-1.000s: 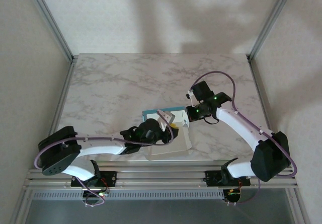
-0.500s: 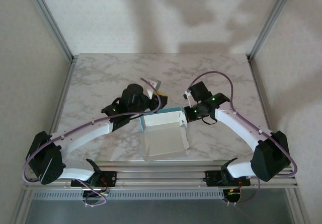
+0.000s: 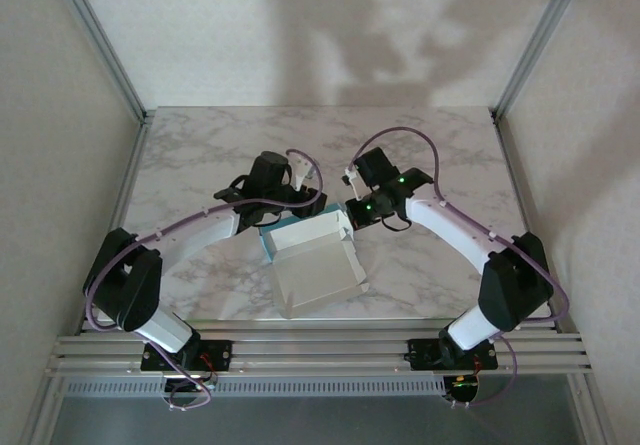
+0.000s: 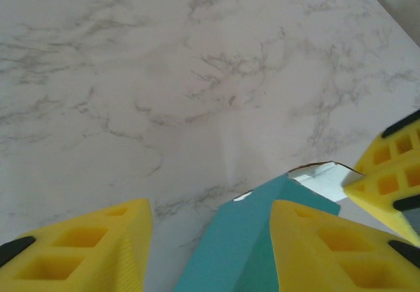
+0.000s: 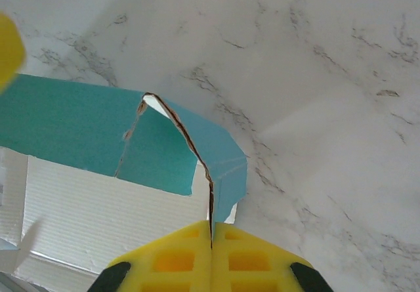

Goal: Fold the paper box

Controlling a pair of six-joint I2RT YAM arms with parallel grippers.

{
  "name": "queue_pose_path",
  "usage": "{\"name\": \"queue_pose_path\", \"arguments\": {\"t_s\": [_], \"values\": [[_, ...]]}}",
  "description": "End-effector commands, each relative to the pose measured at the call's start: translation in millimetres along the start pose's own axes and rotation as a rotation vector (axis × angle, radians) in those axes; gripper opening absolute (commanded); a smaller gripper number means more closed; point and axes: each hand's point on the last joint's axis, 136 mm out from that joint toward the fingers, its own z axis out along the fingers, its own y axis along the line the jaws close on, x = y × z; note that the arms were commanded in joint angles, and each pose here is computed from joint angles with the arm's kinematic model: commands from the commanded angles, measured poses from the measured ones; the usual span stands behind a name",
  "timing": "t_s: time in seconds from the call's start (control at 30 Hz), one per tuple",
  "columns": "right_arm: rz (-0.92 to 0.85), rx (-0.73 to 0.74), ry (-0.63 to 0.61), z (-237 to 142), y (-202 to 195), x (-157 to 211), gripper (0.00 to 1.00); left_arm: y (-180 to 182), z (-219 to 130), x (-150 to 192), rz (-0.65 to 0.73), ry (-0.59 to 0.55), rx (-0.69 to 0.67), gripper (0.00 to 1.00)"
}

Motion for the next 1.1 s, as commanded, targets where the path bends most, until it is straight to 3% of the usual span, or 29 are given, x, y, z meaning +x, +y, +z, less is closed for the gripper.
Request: {"name": "queue_pose_path", "arguments": {"t_s": [0.0,0.2,0.43,0.87,1.07], "values": [[-0.032,-0.023,-0.024,-1,12,-14,0.0,-14,0,-5,0.018,0.009,0.085,0.52],[-0.038,-0.007,0.005,2,21,-18,0.0,-12,8,3,-0.001,0.038,0.079,0.52],[-0.023,0.0,0.024,8,29,-17,0.0,-5,13,18,-0.038,0.072,0.044,0.44],[0.122,-0.011,0.029,23,35,2,0.0,-8,9,27,-0.104,0.044,0.036,0.34],[0.111,-0.04,0.011,32,45,12,0.0,-14,7,34,-0.118,0.042,0.042,0.31]]}}
